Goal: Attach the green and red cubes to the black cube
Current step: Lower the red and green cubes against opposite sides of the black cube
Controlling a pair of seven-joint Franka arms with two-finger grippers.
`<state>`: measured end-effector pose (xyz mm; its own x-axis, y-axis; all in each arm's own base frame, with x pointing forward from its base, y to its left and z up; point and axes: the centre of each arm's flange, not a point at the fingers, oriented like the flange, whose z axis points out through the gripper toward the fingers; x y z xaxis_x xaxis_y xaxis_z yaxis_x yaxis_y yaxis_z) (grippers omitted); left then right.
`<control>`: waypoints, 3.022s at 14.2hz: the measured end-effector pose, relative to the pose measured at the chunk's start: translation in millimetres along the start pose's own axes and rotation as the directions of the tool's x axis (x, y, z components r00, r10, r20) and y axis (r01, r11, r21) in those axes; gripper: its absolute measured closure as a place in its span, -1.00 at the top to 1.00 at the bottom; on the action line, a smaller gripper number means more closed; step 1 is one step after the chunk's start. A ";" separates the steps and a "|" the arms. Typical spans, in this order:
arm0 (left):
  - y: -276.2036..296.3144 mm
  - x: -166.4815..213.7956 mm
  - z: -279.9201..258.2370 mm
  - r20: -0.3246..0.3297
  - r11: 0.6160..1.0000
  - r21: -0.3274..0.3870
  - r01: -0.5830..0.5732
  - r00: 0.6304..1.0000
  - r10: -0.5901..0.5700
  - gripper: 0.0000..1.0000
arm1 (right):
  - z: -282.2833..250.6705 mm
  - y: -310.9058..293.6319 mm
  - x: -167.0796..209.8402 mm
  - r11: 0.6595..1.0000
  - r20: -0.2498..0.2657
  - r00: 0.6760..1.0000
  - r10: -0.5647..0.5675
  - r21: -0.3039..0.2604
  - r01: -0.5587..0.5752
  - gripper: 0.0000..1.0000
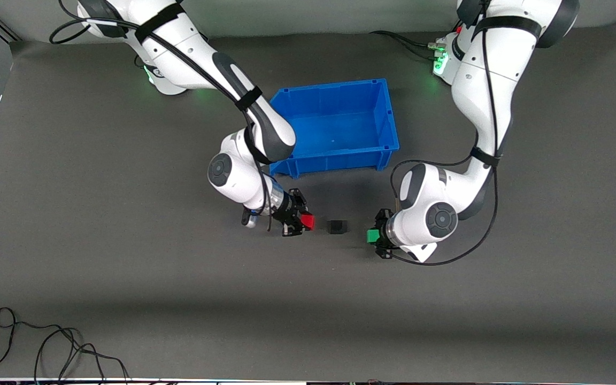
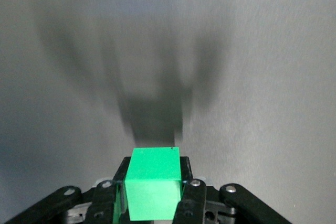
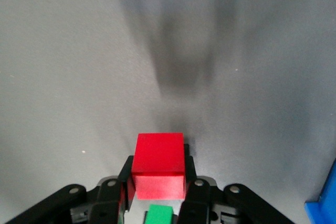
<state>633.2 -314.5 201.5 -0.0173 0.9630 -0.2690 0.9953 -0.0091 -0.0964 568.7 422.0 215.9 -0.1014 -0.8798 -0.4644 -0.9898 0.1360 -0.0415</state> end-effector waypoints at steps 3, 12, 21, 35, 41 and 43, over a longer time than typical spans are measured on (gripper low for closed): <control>-8.0 -18.5 4.6 0.011 1.000 -0.002 0.008 1.000 -0.008 -0.21 | 15.8 6.4 -6.1 0.999 -0.015 0.999 -0.037 -0.001 0.037 -0.22; -20.1 -37.4 31.7 0.008 0.999 -0.010 0.050 0.999 -0.050 -0.21 | 39.8 12.7 -11.5 0.996 -0.034 0.996 -0.083 -0.011 0.083 -0.22; -27.7 -48.4 37.3 0.004 0.999 -0.002 0.045 0.999 -0.045 -0.21 | 52.1 7.2 -15.4 0.996 -0.028 0.995 -0.091 -0.003 0.091 -0.22; -29.1 -49.0 40.6 0.002 0.999 0.002 0.046 0.999 -0.046 -0.21 | 61.0 2.4 -18.2 0.995 -0.022 0.995 -0.096 0.005 0.096 -0.22; -28.7 -49.4 40.0 0.003 0.999 0.000 0.046 0.999 -0.046 -0.10 | 57.9 -2.4 -20.8 0.995 -0.017 0.995 -0.098 0.017 0.098 0.83; -26.9 -49.6 37.6 0.005 0.999 -0.007 0.046 0.999 -0.046 0.31 | 47.9 -12.9 -23.8 0.995 -0.008 0.995 -0.097 0.036 0.097 1.00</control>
<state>603.7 -372.1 181.4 -0.0638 0.9611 -0.2687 0.9941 0.0374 -0.1023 588.7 463.0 185.1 -0.0056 -0.8926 -0.4507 -0.9908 0.0659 -0.1182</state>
